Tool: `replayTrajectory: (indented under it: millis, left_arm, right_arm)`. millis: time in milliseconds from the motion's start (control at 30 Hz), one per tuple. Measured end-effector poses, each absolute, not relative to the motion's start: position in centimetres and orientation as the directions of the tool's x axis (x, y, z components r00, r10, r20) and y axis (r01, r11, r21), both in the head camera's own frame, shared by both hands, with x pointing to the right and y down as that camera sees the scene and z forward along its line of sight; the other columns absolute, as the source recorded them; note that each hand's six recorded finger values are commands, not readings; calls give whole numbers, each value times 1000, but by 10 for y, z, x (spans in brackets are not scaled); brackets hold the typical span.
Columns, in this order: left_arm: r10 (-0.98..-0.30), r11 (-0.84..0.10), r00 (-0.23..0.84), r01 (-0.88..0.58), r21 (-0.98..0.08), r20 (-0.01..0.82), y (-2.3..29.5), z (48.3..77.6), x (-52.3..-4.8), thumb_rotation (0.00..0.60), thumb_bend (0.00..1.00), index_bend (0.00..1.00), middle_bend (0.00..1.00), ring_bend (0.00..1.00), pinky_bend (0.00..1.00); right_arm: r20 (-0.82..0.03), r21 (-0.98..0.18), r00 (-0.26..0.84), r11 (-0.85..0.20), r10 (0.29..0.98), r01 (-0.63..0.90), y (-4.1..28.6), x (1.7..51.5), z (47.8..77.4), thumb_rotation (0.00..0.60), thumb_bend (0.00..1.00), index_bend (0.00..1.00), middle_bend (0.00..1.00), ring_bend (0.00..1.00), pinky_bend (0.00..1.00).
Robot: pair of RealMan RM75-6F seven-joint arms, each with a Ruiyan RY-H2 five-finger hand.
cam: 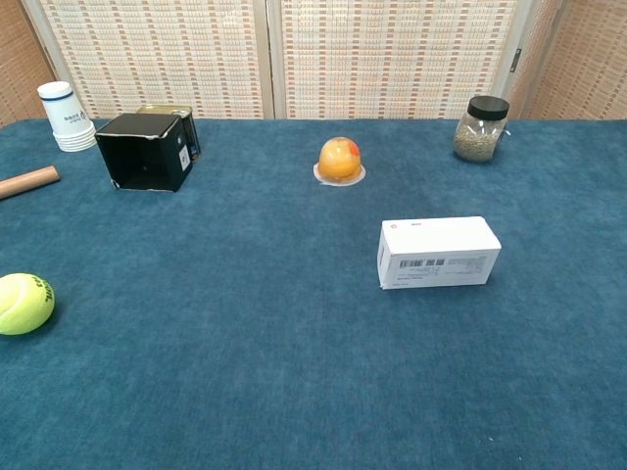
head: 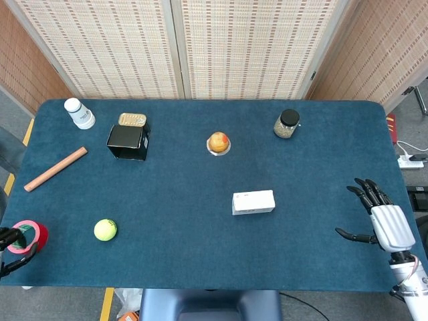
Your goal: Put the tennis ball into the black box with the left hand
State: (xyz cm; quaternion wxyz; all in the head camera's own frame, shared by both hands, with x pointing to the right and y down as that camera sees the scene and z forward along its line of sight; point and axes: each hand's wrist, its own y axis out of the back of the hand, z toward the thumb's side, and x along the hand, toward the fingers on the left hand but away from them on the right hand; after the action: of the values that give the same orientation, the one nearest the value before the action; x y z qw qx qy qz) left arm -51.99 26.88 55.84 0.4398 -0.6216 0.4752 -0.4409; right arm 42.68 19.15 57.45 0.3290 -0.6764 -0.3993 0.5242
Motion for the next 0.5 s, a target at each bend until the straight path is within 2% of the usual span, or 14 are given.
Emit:
replayTrajectory:
  millis: [67, 133, 167, 200, 300, 367, 500]
  left_arm:
    - [-973, -189, 170, -209, -960, 154, 270, 561, -522, 246, 199, 1000, 1000, 1000, 1000]
    - [-962, -248, 171, -211, -945, 214, 274, 569, -525, 519, 294, 1000, 1000, 1000, 1000]
    - [-955, -277, 170, -211, -937, 244, 277, 573, -526, 570, 341, 1000, 1000, 1000, 1000]
    - [-943, -318, 169, -209, -925, 287, 282, 578, -526, 599, 418, 1000, 1000, 1000, 1000]
    - [-914, -397, 168, -196, -897, 368, 299, 588, -525, 600, 601, 1000, 1000, 1000, 1000]
    - [-905, -419, 164, -175, -891, 393, 309, 592, -523, 600, 644, 1000, 1000, 1000, 1000]
    - [-878, -474, 161, -166, -865, 450, 336, 612, -511, 600, 659, 1000, 1000, 1000, 1000]
  right_arm:
    - [-451, -862, 133, -469, 883, 192, 192, 426, 575, 533, 0, 184, 45, 0, 199]
    - [-450, -862, 132, -468, 883, 193, 192, 426, 575, 533, 0, 184, 45, 0, 199]
    - [-449, -863, 132, -468, 884, 193, 193, 426, 575, 533, 0, 184, 45, 0, 199]
    - [-449, -863, 132, -467, 884, 192, 193, 427, 574, 533, 0, 184, 45, 0, 199]
    - [-450, -862, 133, -468, 883, 192, 193, 426, 574, 533, 0, 184, 45, 0, 199]
    - [-450, -862, 136, -469, 883, 192, 193, 426, 574, 533, 0, 184, 45, 0, 199]
    - [-453, -861, 138, -472, 881, 190, 193, 425, 575, 533, 0, 184, 45, 0, 199]
